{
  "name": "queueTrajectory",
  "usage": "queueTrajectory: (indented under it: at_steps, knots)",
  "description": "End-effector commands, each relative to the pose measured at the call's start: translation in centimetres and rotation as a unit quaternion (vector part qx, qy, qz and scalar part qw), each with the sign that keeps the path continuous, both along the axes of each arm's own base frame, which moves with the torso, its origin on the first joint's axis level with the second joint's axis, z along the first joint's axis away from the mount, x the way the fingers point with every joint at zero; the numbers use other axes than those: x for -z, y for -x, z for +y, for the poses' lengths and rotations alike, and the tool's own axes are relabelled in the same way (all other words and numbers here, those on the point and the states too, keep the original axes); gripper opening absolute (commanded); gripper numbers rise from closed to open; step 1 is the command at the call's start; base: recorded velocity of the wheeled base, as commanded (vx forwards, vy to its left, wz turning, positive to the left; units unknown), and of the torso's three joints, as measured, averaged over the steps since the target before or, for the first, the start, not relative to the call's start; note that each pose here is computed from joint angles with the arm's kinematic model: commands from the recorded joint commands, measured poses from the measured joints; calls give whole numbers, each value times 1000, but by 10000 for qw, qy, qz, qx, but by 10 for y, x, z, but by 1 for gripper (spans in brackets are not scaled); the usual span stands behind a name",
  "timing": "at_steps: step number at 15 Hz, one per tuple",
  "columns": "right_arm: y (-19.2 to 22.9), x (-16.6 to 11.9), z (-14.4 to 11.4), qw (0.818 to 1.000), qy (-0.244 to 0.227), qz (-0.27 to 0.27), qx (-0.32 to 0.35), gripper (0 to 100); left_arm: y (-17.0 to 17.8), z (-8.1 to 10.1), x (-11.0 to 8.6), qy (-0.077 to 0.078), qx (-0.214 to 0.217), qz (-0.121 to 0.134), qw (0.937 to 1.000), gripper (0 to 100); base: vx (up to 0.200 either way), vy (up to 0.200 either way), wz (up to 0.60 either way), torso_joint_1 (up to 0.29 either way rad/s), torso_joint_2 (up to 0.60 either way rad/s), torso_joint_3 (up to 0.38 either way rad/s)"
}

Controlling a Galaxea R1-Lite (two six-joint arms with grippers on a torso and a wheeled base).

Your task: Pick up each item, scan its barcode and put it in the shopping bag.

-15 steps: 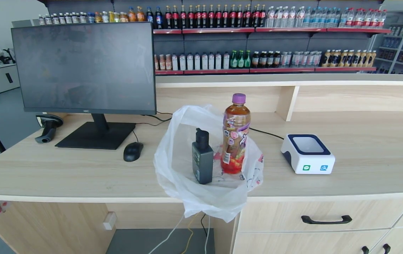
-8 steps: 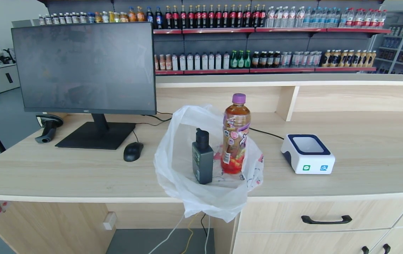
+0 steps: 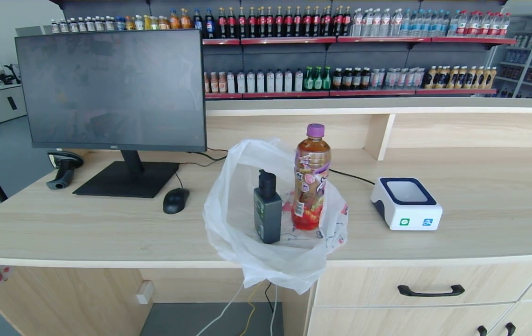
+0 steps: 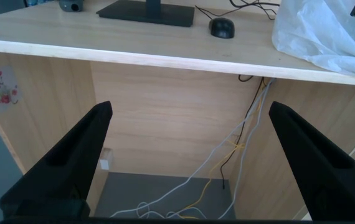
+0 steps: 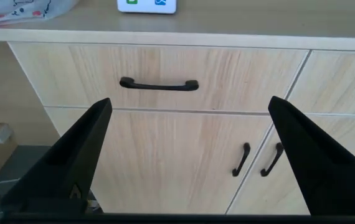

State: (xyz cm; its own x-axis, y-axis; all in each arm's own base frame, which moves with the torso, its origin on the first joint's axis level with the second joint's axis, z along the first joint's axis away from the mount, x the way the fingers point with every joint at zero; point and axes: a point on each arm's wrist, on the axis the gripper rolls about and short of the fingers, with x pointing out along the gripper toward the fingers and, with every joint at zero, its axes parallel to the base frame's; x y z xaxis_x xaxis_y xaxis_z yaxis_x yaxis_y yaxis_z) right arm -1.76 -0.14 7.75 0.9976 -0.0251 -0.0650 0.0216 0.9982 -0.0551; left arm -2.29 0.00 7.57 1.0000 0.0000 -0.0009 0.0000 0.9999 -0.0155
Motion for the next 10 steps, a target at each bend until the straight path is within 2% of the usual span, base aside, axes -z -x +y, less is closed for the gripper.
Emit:
queueTrajectory:
  at_steps: [1, 3, 10]
  knots:
    - [5, 2, 1, 9993, -95, -329, 138, 100, 0, 0, 0, -9, 0, -4, 10000, 100, 0, 0, 0, 0, 0, 0]
    - [5, 2, 1, 9994, -64, -328, 130, 100, 0, 0, 0, -9, 0, 3, 10000, 100, 0, 0, 0, 0, 0, 0]
    - [5, 2, 1, 9992, -180, -332, 118, 100, 0, 0, 0, 7, -8, -4, 10000, 100, -200, 0, 0, 3, 4, 2]
